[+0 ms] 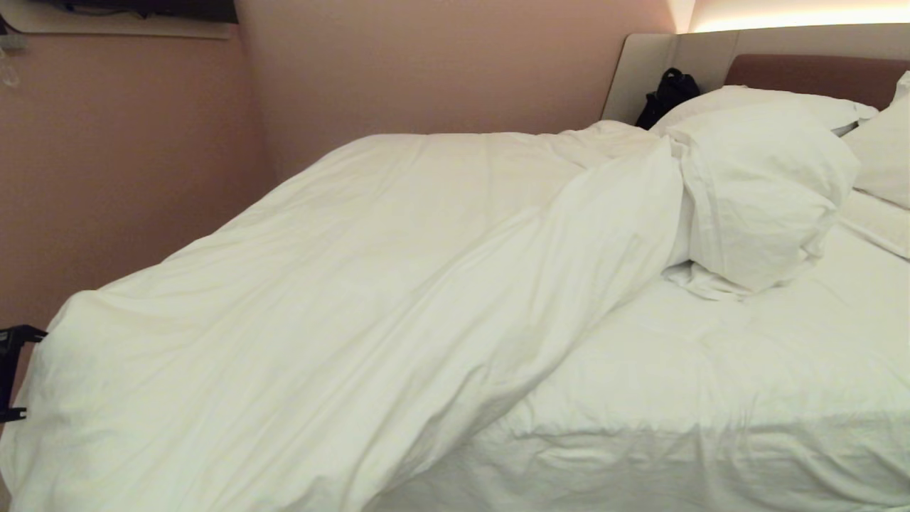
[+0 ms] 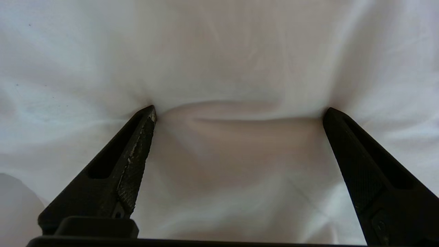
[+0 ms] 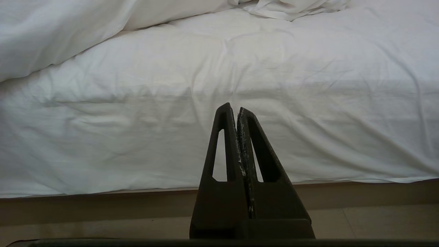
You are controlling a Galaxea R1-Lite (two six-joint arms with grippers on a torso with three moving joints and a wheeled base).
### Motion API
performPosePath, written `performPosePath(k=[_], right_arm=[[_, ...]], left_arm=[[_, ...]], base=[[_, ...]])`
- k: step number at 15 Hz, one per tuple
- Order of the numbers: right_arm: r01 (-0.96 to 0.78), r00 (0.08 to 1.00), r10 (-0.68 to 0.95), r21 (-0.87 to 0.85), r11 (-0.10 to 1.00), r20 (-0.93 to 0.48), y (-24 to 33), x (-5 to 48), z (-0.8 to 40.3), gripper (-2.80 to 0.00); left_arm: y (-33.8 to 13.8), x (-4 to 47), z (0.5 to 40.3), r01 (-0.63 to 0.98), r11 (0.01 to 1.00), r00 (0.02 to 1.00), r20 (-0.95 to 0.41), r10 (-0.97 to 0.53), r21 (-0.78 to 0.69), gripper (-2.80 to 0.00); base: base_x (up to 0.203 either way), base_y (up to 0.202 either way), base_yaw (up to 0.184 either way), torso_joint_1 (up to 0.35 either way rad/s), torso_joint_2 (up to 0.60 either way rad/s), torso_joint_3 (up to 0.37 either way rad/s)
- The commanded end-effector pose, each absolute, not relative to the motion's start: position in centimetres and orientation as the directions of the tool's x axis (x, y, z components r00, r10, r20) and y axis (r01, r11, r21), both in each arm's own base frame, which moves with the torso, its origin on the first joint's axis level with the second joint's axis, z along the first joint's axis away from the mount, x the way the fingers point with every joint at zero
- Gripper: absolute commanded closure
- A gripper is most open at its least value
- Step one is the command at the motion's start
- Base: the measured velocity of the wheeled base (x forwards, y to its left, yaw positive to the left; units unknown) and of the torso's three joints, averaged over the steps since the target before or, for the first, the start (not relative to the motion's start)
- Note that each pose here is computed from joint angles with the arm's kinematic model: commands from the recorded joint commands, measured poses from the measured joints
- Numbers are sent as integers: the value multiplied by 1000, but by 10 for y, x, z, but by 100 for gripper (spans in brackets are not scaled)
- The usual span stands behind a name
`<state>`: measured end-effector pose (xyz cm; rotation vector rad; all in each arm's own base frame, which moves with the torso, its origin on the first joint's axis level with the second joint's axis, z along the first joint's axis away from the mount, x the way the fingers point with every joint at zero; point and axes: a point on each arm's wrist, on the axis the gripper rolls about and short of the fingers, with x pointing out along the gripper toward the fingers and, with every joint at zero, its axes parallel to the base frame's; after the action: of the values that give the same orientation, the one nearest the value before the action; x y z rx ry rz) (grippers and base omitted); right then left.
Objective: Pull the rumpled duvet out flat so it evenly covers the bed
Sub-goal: Flatten the corners of the folded blanket
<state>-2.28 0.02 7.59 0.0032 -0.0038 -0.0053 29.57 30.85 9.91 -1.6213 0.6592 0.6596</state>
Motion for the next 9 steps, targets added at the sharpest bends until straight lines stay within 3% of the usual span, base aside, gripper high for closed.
performPosePath(k=[1,6,7,9], right_arm=[[5,1000,-5,3,1000,5,0,-23,76,0],[5,1000,-5,3,1000,5,0,-23,76,0],[5,1000,-5,3,1000,5,0,-23,76,0],[5,1000,-5,3,1000,5,0,-23,76,0]], left_arm=[[309,296,97,-735,-141,675,-735,-62,-663,-280],[308,295,97,-737,-141,674,-737,-62,-662,-280],[308,295,96,-738,-136,672,-738,-63,-661,0],[308,295,98,-736,-134,675,-735,-61,-664,0]], base=[[0,0,0,0,0,0],[0,0,0,0,0,0],[0,0,0,0,0,0],[0,0,0,0,0,0]])
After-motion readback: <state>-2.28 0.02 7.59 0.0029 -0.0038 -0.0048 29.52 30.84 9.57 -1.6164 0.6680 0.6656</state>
